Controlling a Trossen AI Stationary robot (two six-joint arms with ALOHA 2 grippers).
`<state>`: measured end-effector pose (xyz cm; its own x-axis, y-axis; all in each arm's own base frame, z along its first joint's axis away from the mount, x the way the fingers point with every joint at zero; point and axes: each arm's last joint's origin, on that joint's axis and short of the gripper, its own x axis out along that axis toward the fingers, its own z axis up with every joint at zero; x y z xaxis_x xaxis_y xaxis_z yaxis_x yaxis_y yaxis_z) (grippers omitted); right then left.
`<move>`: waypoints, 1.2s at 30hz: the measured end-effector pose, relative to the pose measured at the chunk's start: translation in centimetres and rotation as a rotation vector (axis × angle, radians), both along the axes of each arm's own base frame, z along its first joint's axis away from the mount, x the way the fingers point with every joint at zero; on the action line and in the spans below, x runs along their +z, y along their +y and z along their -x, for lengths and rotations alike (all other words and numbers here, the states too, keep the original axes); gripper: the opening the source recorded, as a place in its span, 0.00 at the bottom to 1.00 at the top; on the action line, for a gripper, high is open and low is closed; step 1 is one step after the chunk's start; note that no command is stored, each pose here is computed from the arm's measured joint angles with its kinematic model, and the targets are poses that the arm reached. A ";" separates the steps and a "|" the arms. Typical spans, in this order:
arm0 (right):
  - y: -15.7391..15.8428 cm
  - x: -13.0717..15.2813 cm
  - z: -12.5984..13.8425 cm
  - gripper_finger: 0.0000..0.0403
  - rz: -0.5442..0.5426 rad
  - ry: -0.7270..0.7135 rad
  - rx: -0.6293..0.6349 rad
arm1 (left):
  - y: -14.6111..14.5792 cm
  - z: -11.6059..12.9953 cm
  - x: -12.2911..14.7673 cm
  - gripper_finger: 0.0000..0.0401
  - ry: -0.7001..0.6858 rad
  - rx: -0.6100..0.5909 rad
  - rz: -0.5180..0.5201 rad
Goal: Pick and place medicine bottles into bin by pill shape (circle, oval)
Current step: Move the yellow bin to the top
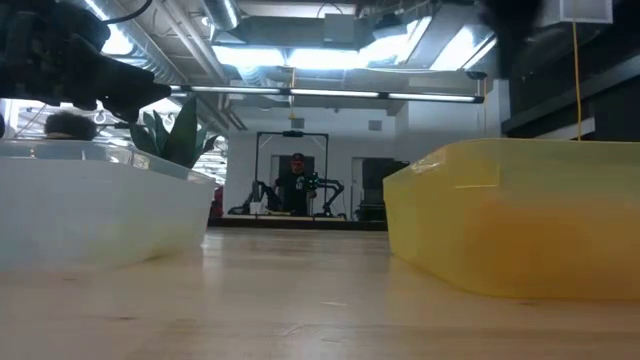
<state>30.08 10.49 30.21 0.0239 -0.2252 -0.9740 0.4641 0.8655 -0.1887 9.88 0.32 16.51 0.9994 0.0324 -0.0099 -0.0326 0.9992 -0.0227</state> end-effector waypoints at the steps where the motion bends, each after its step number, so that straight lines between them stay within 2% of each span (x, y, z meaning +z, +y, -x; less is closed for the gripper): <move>1: 0.4 -0.6 0.9 0.39 -0.012 -0.006 -0.050 | 0.0 0.0 0.0 0.47 0.000 0.000 0.000; 6: 2.8 -4.6 3.7 0.39 -0.117 -0.019 -0.186 | 0.0 0.0 0.0 0.47 0.001 0.000 -0.026; 11: 5.1 -7.9 4.4 0.39 -0.229 -0.061 -0.180 | 0.0 0.0 0.0 0.47 0.001 0.008 -0.033; 14: 5.4 -8.5 4.2 0.39 -0.213 -0.128 -0.170 | 0.0 0.0 0.0 0.47 0.001 0.008 -0.034; 17: 5.3 -8.4 3.8 0.39 -0.174 -0.194 -0.099 | 0.0 0.0 0.0 0.47 0.001 0.010 -0.034; 21: 3.8 -8.3 2.3 0.39 -0.154 -0.255 -0.063 | 0.0 0.0 0.0 0.47 0.001 0.012 -0.034; 24: 1.8 -8.5 1.2 0.39 -0.104 -0.274 -0.149 | 0.0 0.0 0.0 0.47 0.002 0.012 -0.035; 27: -0.1 -8.6 0.4 0.39 -0.111 -0.283 -0.210 | 0.0 0.0 0.0 0.47 0.002 0.013 -0.035; 36: -1.8 -8.7 -1.6 0.39 -0.256 -0.348 -0.222 | 0.0 0.0 0.0 0.47 0.003 0.013 -0.068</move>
<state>31.70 8.73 21.47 0.3368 -0.0158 -0.9415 0.6408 0.7365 0.2168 9.88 0.36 16.52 0.9989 0.0458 -0.0098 -0.0453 0.9979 0.0452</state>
